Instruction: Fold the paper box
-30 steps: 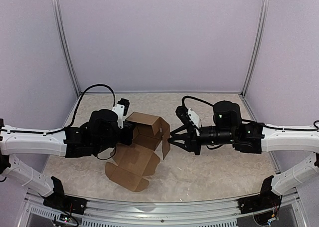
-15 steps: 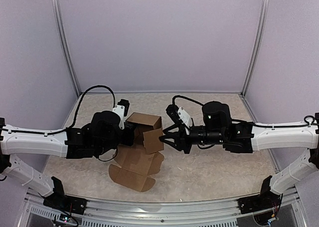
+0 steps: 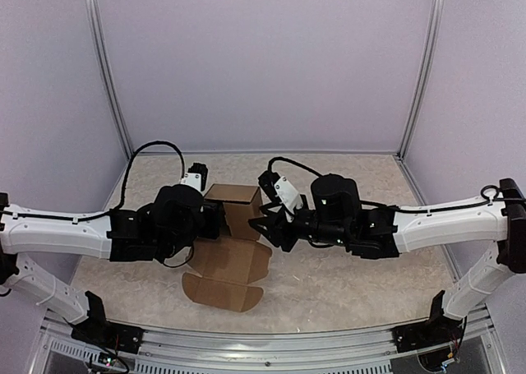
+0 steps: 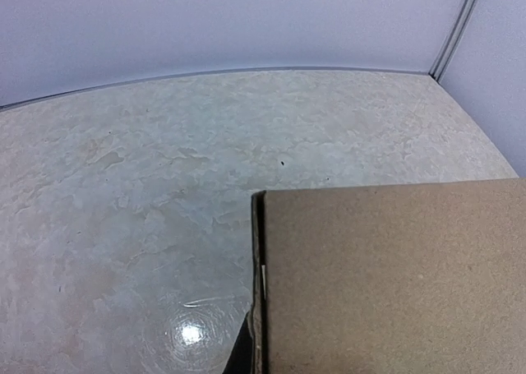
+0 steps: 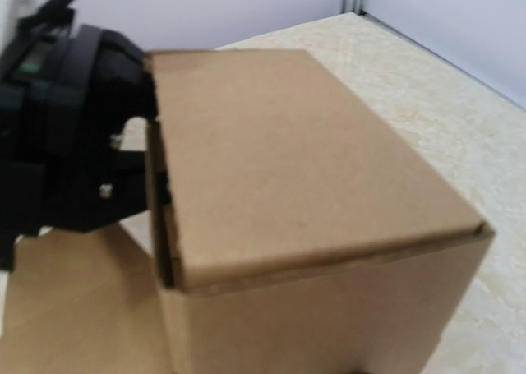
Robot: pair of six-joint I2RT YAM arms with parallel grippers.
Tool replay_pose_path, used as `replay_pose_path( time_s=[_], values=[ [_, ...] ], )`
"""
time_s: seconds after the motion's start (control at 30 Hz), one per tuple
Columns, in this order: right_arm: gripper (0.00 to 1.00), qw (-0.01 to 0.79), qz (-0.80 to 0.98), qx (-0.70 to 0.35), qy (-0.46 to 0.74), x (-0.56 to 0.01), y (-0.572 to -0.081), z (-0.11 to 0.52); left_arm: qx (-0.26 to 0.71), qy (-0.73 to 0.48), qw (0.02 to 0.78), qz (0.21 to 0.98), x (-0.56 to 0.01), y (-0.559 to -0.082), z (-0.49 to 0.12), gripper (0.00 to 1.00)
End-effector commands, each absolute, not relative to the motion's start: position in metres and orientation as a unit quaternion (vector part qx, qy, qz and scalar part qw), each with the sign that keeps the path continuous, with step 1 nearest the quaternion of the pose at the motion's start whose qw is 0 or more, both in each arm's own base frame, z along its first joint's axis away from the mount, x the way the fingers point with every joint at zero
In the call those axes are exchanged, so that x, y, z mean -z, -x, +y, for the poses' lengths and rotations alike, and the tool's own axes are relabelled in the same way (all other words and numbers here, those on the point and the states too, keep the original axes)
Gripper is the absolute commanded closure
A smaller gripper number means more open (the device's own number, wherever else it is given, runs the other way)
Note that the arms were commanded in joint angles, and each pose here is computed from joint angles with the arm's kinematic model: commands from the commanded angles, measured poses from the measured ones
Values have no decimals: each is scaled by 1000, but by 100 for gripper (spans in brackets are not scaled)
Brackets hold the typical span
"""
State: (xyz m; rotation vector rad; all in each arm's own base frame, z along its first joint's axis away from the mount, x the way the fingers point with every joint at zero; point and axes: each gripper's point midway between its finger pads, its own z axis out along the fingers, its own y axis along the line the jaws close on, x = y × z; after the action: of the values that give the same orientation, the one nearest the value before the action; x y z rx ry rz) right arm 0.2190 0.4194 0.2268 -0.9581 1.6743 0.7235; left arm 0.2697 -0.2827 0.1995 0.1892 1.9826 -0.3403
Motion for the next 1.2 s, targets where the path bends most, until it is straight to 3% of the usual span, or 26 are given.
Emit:
replay_pose_path(
  time_s=[0.0,0.2,0.5,0.83,1.07,1.17],
  values=[
    [56,544,704,-279,361,-233,-236,426,137,-58,536,831,-210,-269,-286,100],
    [49,567,712,-247,333,-230,-249,428,122,-48,532,837,-208,-269,-290,100],
    [50,599,718,-201,292,-223,-260,438,114,-38,528,841,-207,-267,-294,100],
    [69,624,719,-155,264,-219,-268,454,129,-28,522,842,-208,-264,-301,100],
    [100,638,711,-146,258,-221,-263,465,132,-28,520,843,-209,-263,-302,100],
    [100,645,704,-146,258,-225,-255,469,134,-26,521,843,-209,-262,-302,100]
  ],
)
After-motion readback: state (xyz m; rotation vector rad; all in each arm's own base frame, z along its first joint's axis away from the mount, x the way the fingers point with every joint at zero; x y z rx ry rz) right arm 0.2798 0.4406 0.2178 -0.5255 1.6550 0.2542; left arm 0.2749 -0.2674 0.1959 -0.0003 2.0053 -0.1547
